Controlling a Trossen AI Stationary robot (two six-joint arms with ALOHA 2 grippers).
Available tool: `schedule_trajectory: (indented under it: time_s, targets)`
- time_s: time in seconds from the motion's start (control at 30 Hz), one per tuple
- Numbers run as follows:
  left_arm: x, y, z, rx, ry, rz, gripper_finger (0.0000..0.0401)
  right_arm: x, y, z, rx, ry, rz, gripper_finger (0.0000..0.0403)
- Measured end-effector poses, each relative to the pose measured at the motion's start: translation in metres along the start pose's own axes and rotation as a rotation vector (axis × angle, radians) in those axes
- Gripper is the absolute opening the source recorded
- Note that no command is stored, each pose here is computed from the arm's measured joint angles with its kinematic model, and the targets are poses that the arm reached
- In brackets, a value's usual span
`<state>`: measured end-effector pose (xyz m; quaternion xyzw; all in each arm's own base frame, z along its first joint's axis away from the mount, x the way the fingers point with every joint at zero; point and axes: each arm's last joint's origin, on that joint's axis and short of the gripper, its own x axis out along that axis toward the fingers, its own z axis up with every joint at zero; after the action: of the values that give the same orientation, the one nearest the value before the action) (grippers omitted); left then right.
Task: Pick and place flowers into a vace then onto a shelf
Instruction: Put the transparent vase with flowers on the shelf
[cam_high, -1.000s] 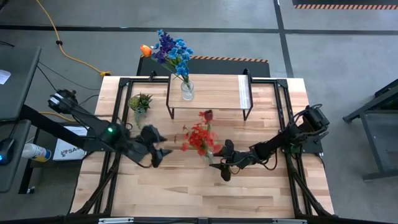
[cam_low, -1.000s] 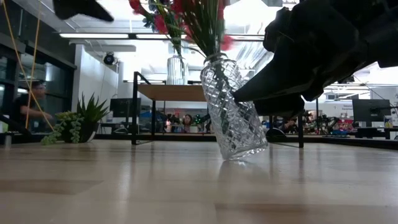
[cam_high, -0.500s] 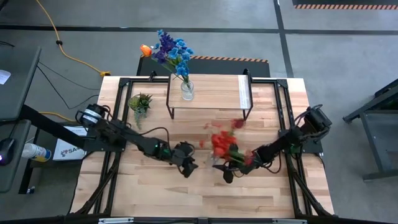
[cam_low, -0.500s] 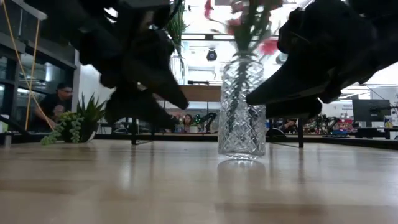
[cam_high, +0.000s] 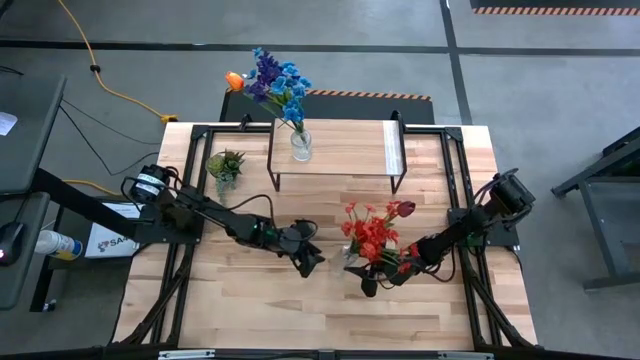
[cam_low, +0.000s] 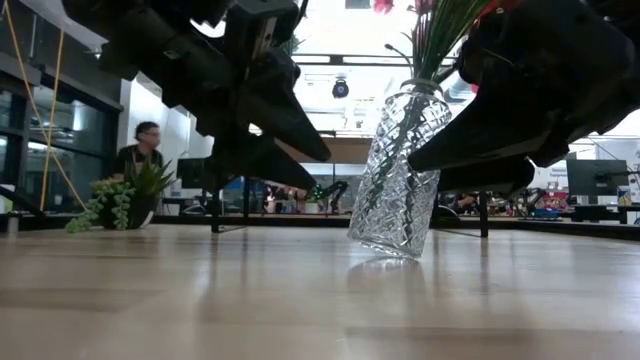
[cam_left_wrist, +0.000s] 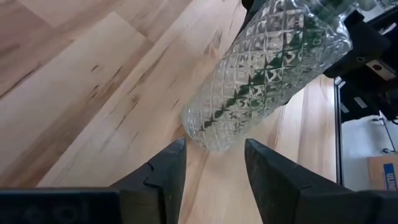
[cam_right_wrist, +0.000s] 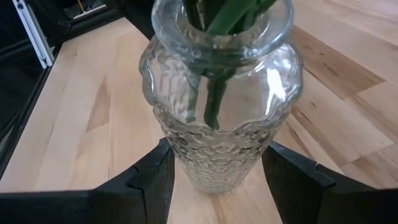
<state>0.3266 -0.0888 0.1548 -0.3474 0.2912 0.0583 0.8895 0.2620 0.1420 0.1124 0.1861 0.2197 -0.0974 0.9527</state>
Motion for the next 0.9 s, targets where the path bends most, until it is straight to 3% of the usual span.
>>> schedule_trajectory:
  time_s: [0.6,0.9]
  targets:
    - [-0.0002,-0.0026,0.0026,0.003,-0.018,-0.033,0.0195,0.0039,0.0043,0.0061,-0.025,0.009,0.048,0.0211]
    - [-0.0003,-0.0039,0.0016,0.004,0.010,-0.061,0.0195,0.0074,0.0070,0.0100,-0.057,0.033,0.004,0.0211]
